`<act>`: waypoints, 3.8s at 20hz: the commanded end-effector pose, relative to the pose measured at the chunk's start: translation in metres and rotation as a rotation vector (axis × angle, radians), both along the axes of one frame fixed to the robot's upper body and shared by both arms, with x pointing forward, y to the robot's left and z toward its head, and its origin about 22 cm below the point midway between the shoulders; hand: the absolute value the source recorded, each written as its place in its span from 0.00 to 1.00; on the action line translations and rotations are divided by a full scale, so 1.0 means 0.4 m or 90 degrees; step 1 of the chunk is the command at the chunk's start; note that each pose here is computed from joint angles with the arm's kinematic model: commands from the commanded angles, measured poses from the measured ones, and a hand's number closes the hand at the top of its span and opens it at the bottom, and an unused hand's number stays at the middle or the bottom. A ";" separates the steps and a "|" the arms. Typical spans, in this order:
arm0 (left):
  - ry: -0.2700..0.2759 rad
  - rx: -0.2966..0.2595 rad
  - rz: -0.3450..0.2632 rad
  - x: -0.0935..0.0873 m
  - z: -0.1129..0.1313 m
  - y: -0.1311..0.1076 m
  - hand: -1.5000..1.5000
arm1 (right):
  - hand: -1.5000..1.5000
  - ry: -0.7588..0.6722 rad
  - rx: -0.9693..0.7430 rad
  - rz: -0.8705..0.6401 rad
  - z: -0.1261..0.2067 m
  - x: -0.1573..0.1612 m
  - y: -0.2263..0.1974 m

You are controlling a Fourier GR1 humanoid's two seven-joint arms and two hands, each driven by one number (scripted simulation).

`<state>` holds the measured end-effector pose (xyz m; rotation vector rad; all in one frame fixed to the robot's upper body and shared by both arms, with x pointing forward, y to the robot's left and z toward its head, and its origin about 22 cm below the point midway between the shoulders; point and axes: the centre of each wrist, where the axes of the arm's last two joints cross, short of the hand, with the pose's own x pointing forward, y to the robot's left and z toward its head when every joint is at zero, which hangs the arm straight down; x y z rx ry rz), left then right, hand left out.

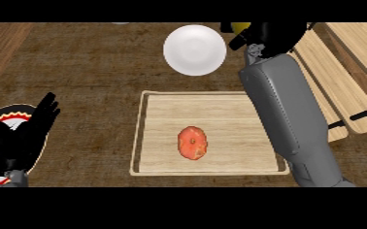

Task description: Pick the lemon from the tray and place it in the tiered shelf

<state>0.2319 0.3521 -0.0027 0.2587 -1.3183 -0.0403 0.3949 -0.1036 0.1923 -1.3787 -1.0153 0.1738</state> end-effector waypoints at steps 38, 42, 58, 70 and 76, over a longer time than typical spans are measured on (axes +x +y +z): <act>-0.005 -0.004 -0.005 0.007 0.027 0.027 0.50 | 1.00 -0.012 -0.107 -0.380 0.398 -0.010 -0.257; -0.010 0.008 0.006 -0.001 -0.047 0.019 0.50 | 1.00 -0.034 -0.086 -0.377 0.312 -0.026 -0.302; -0.005 -0.006 -0.005 0.031 0.017 -0.002 0.50 | 0.00 -0.004 -0.069 -0.422 0.194 -0.055 -0.463; 0.001 0.003 -0.001 -0.001 0.016 0.033 0.50 | 0.00 -0.243 0.080 -0.376 0.269 -0.128 -0.458; -0.011 0.001 0.001 -0.040 -0.031 -0.029 0.50 | 0.00 -0.373 0.102 -0.365 0.322 -0.235 -0.405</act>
